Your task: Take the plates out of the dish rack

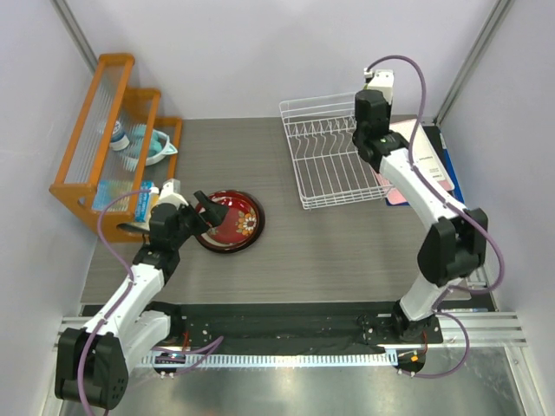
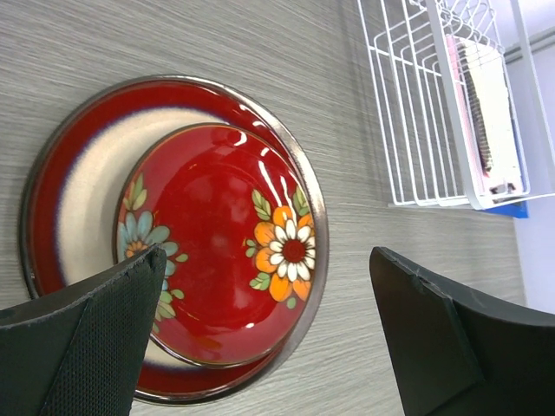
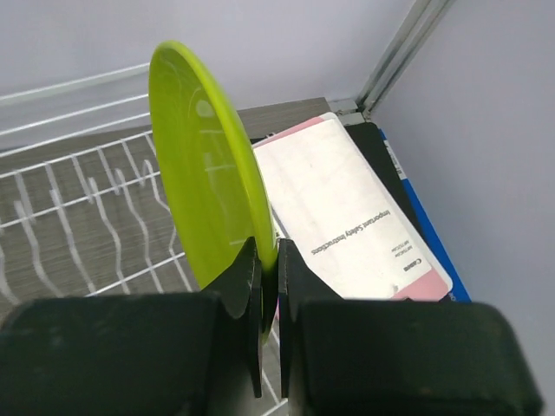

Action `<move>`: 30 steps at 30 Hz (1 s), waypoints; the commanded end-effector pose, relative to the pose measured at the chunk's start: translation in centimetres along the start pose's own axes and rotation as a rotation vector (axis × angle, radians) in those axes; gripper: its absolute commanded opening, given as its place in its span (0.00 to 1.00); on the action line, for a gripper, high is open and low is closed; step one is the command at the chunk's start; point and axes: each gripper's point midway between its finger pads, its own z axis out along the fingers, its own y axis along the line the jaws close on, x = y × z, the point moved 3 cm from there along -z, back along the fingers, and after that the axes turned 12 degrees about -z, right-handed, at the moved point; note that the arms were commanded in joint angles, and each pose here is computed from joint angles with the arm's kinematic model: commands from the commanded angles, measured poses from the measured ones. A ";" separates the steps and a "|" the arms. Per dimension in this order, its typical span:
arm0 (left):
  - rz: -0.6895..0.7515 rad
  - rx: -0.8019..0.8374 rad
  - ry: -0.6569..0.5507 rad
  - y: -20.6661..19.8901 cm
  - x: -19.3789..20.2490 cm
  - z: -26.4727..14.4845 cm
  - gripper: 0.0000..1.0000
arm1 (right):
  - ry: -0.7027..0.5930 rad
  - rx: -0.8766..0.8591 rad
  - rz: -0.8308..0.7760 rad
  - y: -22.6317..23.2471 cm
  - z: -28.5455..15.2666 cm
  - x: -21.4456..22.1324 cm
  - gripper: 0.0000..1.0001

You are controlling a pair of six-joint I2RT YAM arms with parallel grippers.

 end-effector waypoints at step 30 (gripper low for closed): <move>-0.074 0.405 0.169 -7.6 2.7 2.2 0.99 | 0.131 -1.255 0.554 18.4 -26.4 5.4 0.01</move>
